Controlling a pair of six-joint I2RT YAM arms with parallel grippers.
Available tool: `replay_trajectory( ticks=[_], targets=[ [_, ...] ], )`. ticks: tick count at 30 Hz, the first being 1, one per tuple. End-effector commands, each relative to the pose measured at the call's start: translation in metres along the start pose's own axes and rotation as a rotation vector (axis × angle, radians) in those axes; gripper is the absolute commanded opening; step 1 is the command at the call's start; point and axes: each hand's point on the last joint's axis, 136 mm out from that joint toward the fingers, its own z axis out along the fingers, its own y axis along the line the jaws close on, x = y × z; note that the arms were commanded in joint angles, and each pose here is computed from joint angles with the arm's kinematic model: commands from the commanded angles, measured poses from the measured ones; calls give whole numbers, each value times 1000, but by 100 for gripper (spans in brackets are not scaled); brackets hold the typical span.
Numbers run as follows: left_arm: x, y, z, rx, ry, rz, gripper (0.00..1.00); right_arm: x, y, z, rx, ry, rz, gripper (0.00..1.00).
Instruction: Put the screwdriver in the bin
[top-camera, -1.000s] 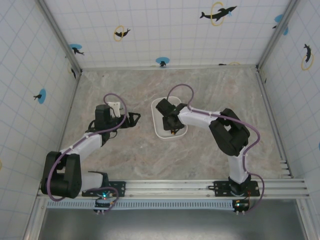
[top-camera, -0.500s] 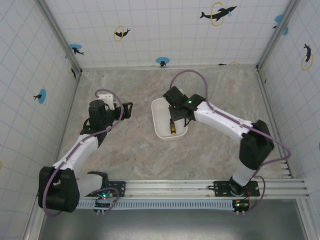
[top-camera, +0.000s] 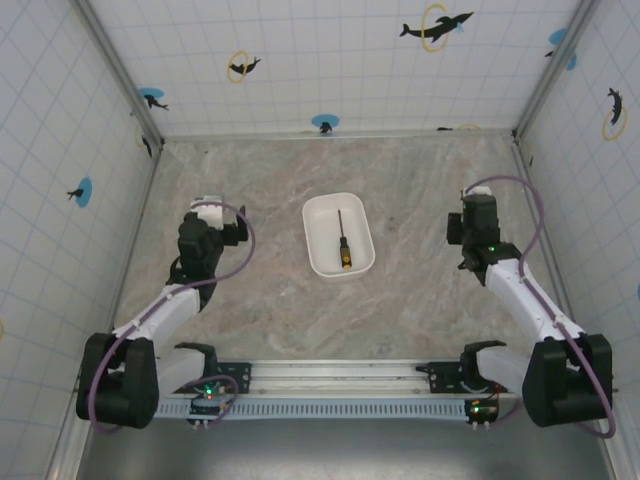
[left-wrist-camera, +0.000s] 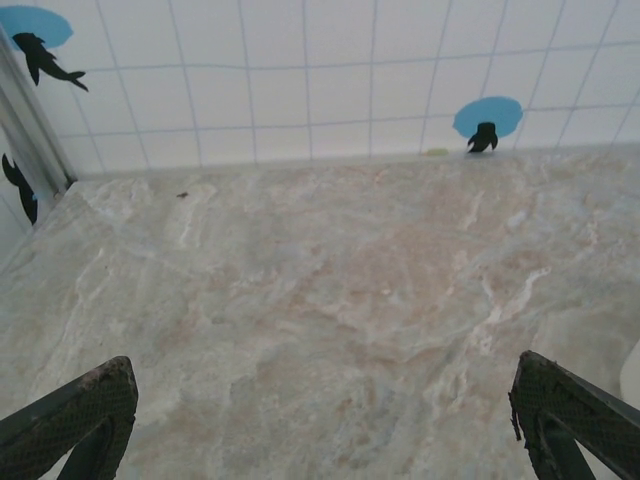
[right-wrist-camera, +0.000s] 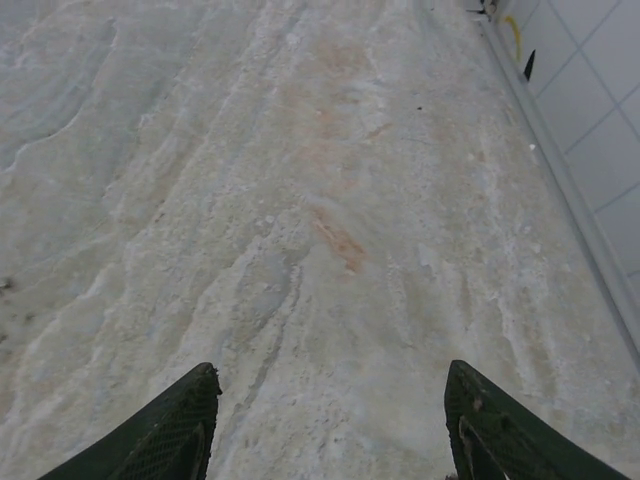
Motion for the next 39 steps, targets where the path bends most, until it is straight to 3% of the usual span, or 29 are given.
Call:
replay_trajectory(
  ticks=[1,13,25,32,34,39],
  targets=[
    [-23,8,-4,-36,-140,56,97,-41,-12,-1,20,-230,50,62],
    [1,30,-4,-90,-152,30,97,-12,-33,12,48,-435,209,63],
    [24,40,11,-127,-94,12,97,0,-16,48,35,-411,175,62],
    [33,45,17,-141,-155,15,98,3,-21,46,61,-407,192,63],
    [42,47,20,-134,-99,-2,98,3,-21,46,65,-408,194,63],
    [42,52,24,-139,-92,-25,98,2,-24,50,73,-391,205,65]
  ],
)
